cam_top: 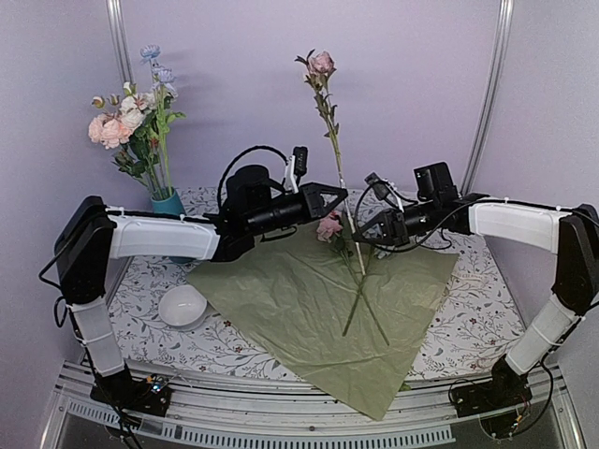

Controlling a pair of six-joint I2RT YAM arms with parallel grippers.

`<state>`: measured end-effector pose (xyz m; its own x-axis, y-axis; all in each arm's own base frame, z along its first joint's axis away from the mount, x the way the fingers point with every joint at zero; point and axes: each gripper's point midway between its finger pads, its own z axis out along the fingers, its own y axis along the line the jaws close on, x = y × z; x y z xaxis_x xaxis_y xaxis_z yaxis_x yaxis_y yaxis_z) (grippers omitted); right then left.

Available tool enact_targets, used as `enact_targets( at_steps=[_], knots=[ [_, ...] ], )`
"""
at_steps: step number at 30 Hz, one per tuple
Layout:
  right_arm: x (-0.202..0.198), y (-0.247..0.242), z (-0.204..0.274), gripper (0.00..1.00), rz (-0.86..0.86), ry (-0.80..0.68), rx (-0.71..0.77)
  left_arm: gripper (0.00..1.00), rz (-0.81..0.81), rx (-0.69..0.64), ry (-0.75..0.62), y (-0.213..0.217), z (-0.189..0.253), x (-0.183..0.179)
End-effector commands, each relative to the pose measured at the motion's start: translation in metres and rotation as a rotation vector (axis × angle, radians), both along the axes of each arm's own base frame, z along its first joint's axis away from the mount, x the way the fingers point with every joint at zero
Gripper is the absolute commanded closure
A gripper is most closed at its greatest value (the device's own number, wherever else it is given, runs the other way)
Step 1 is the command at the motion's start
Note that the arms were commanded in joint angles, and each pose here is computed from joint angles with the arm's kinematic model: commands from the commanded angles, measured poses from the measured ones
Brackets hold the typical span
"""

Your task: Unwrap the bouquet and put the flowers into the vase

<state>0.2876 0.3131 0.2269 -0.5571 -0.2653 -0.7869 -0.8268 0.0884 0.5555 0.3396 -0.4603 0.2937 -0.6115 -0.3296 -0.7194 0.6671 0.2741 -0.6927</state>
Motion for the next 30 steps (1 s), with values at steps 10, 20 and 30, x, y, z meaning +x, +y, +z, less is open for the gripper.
enact_targets(
  at_steps=[10,20,30],
  knots=[
    [-0.008,0.003,-0.020,1.00,0.028,0.021,-0.026,0.56,0.103,-0.054,-0.141,0.029,0.046,0.029],
    [-0.014,0.007,-0.024,1.00,0.043,0.013,-0.044,0.65,0.082,-0.045,-0.188,0.023,0.063,0.047],
    [-0.014,0.005,-0.023,1.00,0.037,-0.013,-0.057,0.96,0.054,-0.038,-0.184,0.018,0.064,0.047]
  ],
)
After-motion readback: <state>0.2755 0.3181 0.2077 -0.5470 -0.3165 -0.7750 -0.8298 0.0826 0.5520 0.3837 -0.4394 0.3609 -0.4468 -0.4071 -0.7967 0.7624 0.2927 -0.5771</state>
